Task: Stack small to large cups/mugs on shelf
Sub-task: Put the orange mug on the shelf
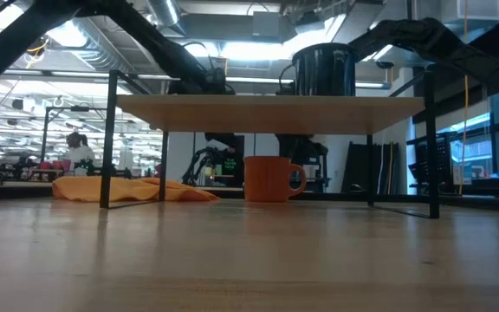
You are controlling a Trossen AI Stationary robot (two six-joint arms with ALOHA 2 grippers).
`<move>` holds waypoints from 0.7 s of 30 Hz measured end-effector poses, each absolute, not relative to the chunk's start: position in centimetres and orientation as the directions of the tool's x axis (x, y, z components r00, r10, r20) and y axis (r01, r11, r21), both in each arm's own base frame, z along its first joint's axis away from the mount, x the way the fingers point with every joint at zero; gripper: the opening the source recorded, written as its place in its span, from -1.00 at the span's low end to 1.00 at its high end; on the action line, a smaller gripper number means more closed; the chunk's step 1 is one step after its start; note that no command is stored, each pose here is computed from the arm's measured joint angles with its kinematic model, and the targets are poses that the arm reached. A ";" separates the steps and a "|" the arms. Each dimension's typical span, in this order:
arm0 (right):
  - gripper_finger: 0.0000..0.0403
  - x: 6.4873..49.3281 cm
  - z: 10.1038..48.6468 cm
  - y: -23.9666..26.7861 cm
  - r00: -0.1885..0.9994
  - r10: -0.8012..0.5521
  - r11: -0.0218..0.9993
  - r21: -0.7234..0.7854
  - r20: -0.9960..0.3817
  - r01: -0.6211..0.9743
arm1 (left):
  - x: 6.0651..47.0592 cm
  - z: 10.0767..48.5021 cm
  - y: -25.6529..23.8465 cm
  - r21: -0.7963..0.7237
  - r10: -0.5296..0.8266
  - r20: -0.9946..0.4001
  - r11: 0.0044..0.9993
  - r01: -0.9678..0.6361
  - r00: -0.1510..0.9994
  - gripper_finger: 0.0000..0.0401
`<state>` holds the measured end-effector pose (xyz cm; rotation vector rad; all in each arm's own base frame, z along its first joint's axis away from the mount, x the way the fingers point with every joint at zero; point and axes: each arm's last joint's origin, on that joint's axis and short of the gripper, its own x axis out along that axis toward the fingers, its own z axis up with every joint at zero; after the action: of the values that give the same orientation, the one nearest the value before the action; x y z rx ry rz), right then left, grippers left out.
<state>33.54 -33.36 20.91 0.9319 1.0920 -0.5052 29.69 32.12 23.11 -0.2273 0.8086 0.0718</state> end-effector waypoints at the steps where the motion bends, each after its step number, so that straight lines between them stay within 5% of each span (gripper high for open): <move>1: -0.21 33.6 20.7 -33.4 0.402 0.093 0.544 0.385 -0.911 0.746 | 29.7 23.1 32.1 -0.174 -0.023 -0.724 0.973 -0.150 0.690 -0.79; 10: -0.23 33.6 20.5 -33.4 0.397 0.095 0.551 0.380 -0.913 0.743 | 30.1 21.2 32.5 -0.224 -0.052 -0.741 0.959 -0.172 0.670 -0.79; 21: -0.55 33.5 20.5 -33.4 0.401 0.103 0.546 0.389 -0.910 0.742 | 30.5 19.7 32.7 -0.268 -0.082 -0.738 0.947 -0.179 0.670 -0.79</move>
<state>33.55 -33.42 20.46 0.9313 1.1054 -0.4881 30.53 32.73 19.71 -0.3332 0.8391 0.0553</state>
